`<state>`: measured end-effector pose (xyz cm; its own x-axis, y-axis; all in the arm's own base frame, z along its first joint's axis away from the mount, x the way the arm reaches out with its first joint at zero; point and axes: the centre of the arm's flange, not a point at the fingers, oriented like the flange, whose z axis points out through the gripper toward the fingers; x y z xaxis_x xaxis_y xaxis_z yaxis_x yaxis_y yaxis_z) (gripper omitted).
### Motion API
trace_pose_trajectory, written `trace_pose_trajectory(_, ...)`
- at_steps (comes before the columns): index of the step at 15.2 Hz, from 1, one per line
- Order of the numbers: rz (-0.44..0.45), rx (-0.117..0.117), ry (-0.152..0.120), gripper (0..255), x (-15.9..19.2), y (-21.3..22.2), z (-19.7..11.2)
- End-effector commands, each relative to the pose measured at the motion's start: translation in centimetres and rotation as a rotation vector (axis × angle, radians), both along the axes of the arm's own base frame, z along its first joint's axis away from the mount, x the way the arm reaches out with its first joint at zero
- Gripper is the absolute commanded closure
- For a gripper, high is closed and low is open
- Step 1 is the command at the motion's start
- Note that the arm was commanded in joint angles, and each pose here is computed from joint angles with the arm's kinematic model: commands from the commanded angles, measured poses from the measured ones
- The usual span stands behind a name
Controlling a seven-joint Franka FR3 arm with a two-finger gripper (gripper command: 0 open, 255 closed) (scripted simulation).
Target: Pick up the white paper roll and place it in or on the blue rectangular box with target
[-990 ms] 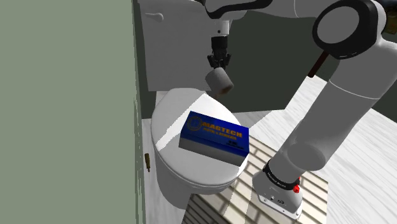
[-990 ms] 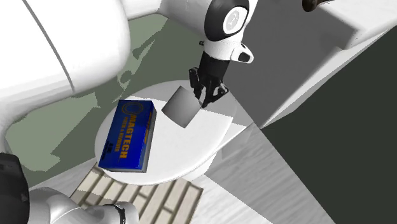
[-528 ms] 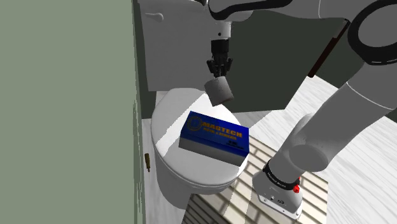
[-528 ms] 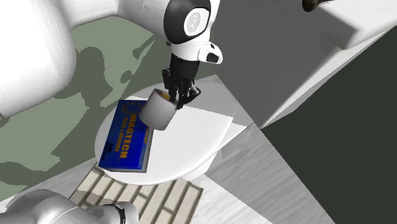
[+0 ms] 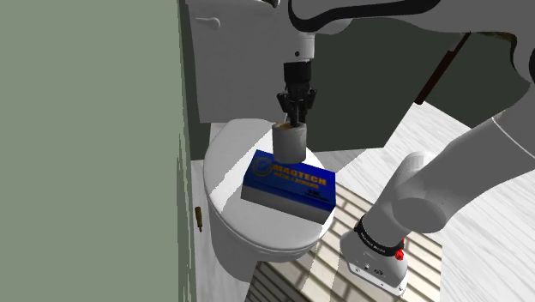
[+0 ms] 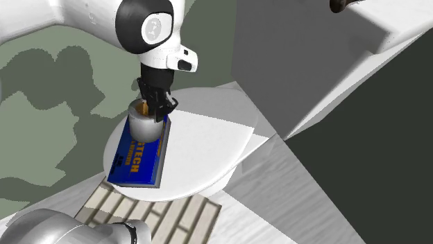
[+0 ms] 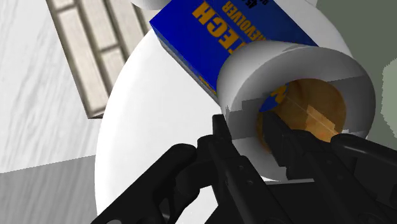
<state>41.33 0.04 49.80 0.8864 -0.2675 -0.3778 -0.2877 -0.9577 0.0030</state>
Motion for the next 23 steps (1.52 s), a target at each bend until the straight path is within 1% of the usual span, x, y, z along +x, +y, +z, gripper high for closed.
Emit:
trace_pose_trajectory(1, -0.001, -0.001, 0.0, 255, -1.7, 2.5, -0.1)
trace_pose_trajectory(15, -0.001, -0.001, 0.0, 255, -1.7, 2.5, -7.5)
trace_pose_trajectory(23, -0.001, -0.001, 0.0, 255, -1.7, 2.5, -7.7)
